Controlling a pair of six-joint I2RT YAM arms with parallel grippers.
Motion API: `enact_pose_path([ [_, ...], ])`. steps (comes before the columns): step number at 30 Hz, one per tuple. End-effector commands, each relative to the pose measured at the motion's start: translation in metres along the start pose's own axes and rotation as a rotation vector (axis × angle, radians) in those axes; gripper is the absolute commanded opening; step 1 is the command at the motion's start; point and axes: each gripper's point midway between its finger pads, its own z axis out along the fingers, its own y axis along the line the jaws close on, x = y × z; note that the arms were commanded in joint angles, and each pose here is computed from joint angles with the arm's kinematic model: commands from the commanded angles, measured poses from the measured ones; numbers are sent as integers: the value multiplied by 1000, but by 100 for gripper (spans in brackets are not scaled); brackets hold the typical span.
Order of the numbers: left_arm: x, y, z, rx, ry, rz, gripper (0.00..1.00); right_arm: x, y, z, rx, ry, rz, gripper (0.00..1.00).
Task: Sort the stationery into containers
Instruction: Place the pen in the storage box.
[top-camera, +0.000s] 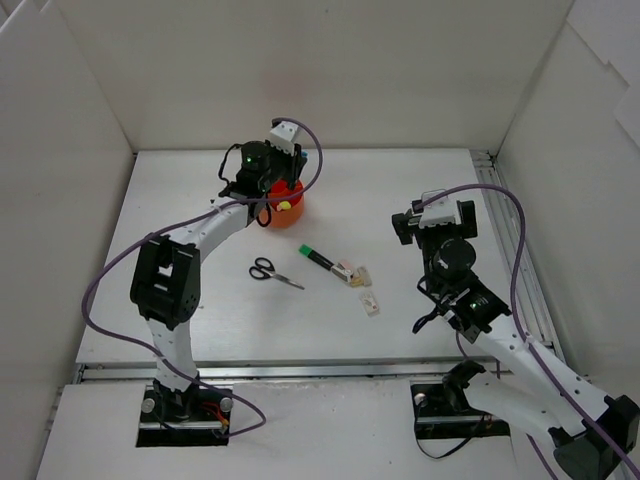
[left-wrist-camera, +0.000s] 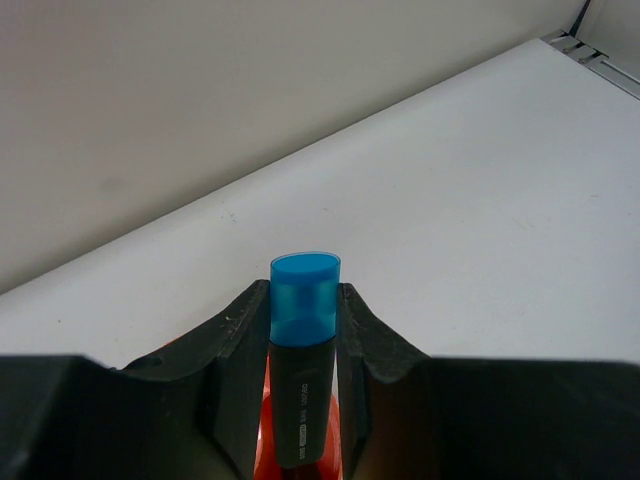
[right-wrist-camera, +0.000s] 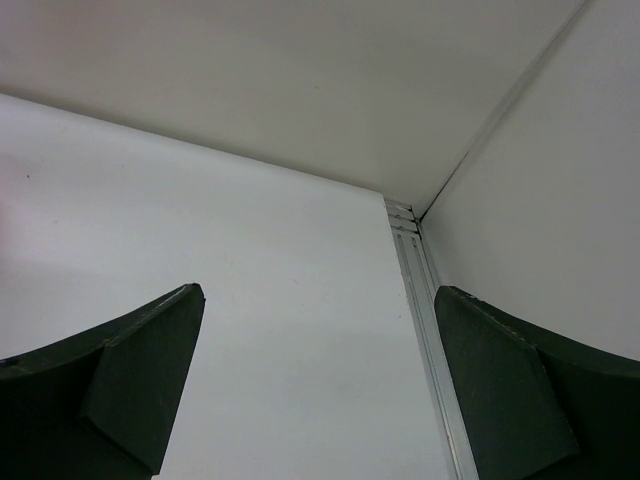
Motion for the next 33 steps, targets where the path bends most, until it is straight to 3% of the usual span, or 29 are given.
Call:
enact_pose_path([
  [1, -66, -6, -1, 62, -218, 97, 3, -16, -5, 7, 31, -58, 17, 98],
  [11, -32, -5, 3, 58, -236, 144, 1, -10, -1, 13, 23, -42, -21, 98],
  [27, 14, -2, -1, 35, -128, 96, 6, -6, -3, 15, 30, -35, -20, 98],
  [30, 21, -3, -2, 36, -115, 60, 10, -5, -3, 15, 29, -34, -19, 98],
  [33, 27, 0, -1, 10, -96, 27, 28, -5, -3, 14, 26, -36, -17, 98],
])
